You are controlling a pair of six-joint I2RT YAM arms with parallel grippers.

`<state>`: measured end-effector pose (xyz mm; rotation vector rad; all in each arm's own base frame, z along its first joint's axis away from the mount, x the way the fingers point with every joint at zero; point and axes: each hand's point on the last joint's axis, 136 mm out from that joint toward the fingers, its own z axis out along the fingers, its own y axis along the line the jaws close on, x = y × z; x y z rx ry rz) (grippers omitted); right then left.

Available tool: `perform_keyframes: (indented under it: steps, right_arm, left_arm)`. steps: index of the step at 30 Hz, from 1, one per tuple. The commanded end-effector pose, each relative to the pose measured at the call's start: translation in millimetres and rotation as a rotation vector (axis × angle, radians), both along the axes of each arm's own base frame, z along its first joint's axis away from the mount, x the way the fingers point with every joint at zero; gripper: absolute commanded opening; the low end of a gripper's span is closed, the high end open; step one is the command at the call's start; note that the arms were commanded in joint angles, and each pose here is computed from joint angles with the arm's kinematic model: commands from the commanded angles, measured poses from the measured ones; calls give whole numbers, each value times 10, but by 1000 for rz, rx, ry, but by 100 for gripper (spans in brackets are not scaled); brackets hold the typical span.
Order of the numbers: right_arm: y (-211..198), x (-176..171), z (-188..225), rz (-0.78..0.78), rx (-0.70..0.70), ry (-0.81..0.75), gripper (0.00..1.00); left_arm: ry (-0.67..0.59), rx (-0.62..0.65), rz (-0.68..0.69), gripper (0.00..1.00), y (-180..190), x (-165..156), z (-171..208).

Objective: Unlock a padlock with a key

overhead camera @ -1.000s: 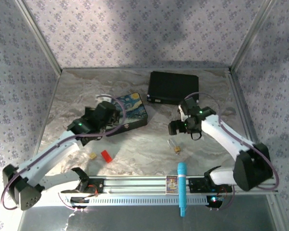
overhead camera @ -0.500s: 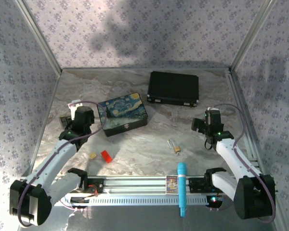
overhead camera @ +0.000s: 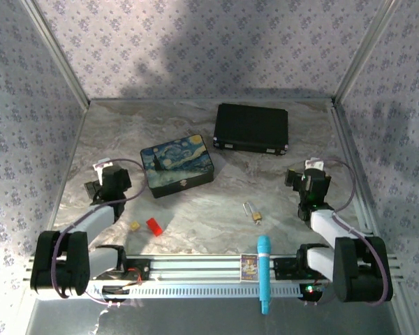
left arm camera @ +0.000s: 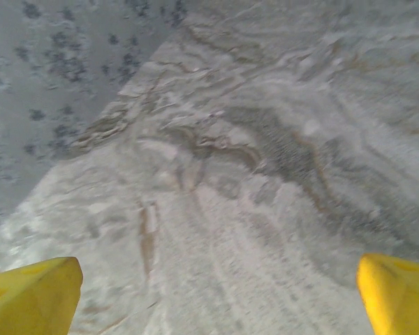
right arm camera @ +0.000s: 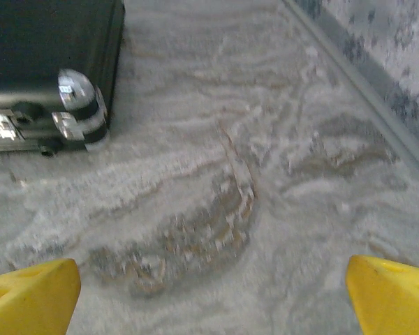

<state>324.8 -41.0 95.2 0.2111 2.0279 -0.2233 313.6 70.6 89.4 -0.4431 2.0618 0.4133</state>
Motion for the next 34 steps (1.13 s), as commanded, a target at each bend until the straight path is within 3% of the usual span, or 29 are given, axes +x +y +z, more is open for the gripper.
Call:
perform_keyframes:
  steps: [1,3,8,12,14,34]
  right_arm:
    - [26,179,263,41,-32,-139,99]
    - [58,242,248,74,-28,-142,99]
    - [107,436,199,133,12,-146,98]
    - [184,592,-74,185,29,-122,97]
    - [271,653,-137,228,22,-29,99]
    - [239,670,-117,210,24,-49,99]
  left_arm:
    - [-181,-76,-122,100,-144,312,274]
    - [-221,-78,-146,100,-175,387,302]
    - [-165,-75,-234,100,-296,658,249]
    - [-190,-73,-291,100,-336,769,85]
    - [-187,-45,-357,100,-469,831,16]
    - [-158,-49,-354,100,-478,823,7]
